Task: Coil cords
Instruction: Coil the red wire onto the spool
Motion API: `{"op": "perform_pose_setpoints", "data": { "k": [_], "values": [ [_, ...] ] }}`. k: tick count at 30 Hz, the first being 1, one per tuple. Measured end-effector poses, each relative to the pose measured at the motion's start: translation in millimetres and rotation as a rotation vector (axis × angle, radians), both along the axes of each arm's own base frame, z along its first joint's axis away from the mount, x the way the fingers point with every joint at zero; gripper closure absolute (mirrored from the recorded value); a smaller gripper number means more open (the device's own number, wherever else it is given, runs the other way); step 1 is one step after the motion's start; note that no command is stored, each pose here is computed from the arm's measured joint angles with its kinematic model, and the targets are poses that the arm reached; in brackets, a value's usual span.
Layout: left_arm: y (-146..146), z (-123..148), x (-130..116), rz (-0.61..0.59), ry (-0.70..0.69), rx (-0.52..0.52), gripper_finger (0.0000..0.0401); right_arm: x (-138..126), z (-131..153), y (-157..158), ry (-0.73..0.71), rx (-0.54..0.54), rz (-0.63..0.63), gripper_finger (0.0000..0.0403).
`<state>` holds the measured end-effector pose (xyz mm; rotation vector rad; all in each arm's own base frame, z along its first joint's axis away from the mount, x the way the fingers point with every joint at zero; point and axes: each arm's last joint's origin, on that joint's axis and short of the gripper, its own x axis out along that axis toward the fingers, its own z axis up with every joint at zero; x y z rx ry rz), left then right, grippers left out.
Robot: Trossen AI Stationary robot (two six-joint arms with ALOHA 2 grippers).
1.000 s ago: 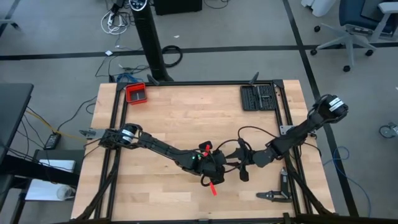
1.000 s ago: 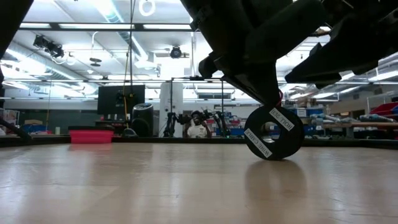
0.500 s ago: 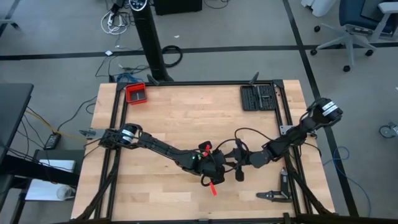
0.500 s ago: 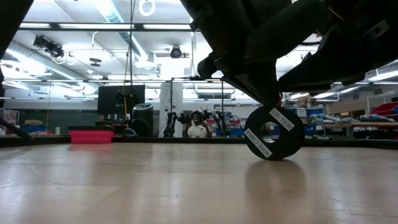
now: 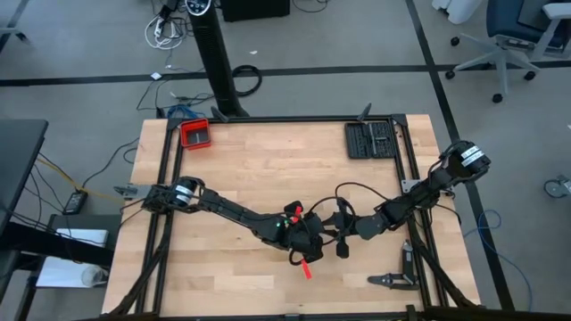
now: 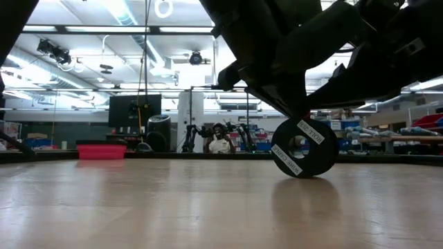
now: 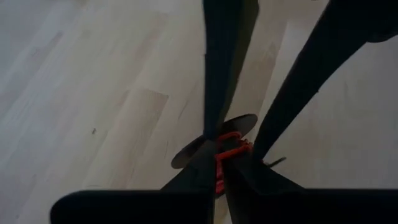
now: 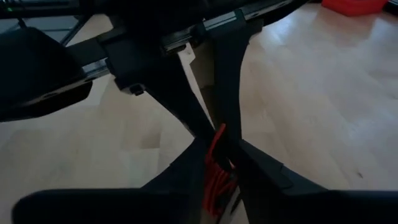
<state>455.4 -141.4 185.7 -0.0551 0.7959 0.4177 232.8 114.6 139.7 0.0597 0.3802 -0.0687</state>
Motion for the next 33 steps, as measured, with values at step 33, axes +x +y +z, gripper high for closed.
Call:
{"op": "perform_pose_setpoints", "data": {
  "k": [33],
  "values": [
    [0.4, 1.8, 1.7, 0.038, -0.041, 0.018, 0.0373, -15.2, 17.2, 3.4, 0.031, -0.013, 0.082, 0.0391]
  ]
}}
